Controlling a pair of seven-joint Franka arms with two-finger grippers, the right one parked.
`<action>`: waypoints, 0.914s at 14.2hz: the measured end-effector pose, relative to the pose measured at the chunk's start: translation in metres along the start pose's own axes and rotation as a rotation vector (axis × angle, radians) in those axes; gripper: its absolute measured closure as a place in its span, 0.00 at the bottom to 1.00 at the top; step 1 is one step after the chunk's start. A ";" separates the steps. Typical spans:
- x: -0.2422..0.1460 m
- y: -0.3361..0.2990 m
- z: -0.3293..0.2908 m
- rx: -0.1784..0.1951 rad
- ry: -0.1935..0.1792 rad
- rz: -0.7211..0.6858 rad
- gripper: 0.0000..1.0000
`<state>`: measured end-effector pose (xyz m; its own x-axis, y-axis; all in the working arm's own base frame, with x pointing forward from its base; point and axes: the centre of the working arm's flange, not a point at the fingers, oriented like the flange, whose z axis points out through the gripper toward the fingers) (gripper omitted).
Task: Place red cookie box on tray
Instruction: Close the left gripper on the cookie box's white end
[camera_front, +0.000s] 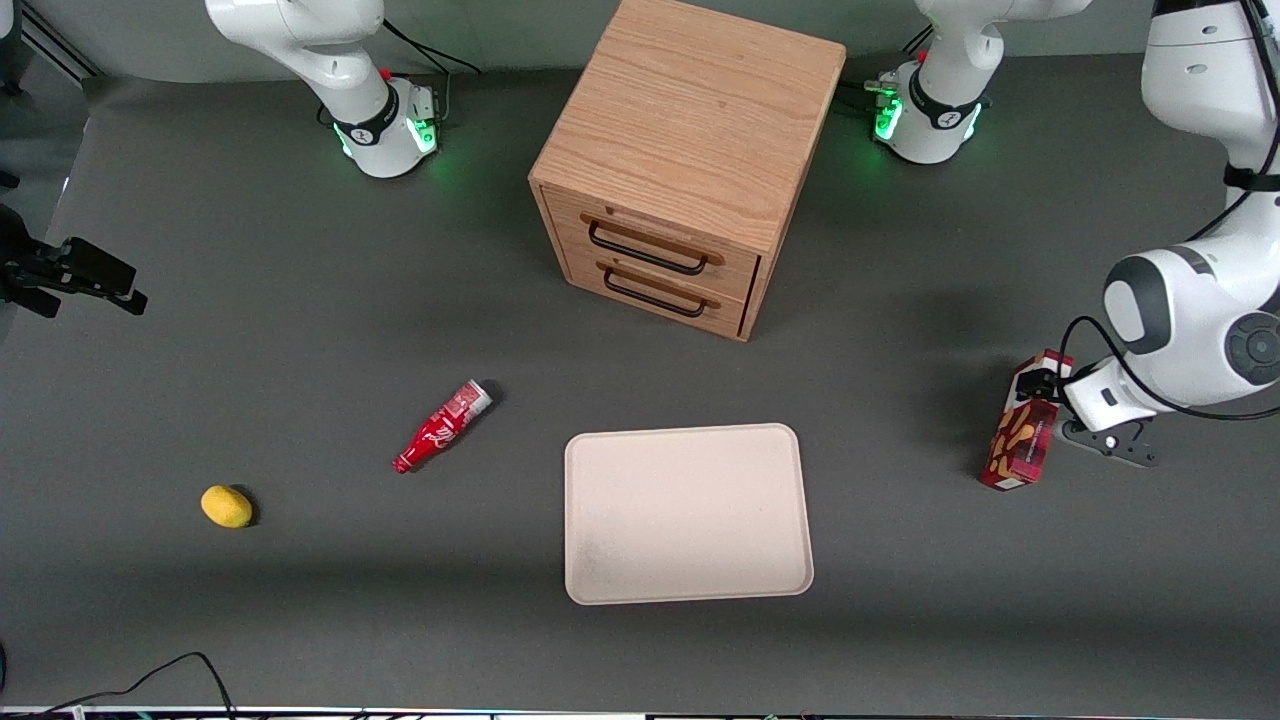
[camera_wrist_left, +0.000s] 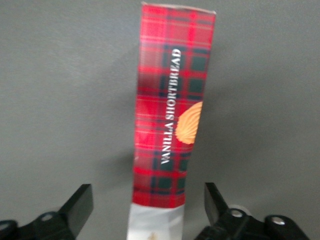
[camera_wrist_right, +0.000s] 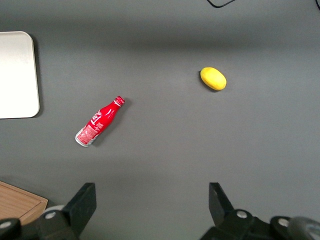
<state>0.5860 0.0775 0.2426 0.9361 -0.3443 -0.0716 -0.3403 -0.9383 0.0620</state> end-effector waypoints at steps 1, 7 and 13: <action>-0.002 0.002 0.005 -0.005 0.011 -0.010 0.04; -0.006 0.002 0.017 -0.008 0.036 -0.034 0.64; 0.000 0.004 0.011 -0.007 0.050 -0.025 0.66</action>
<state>0.5836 0.0729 0.2321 0.9476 -0.3186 -0.0232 -0.3165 -0.9462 0.0677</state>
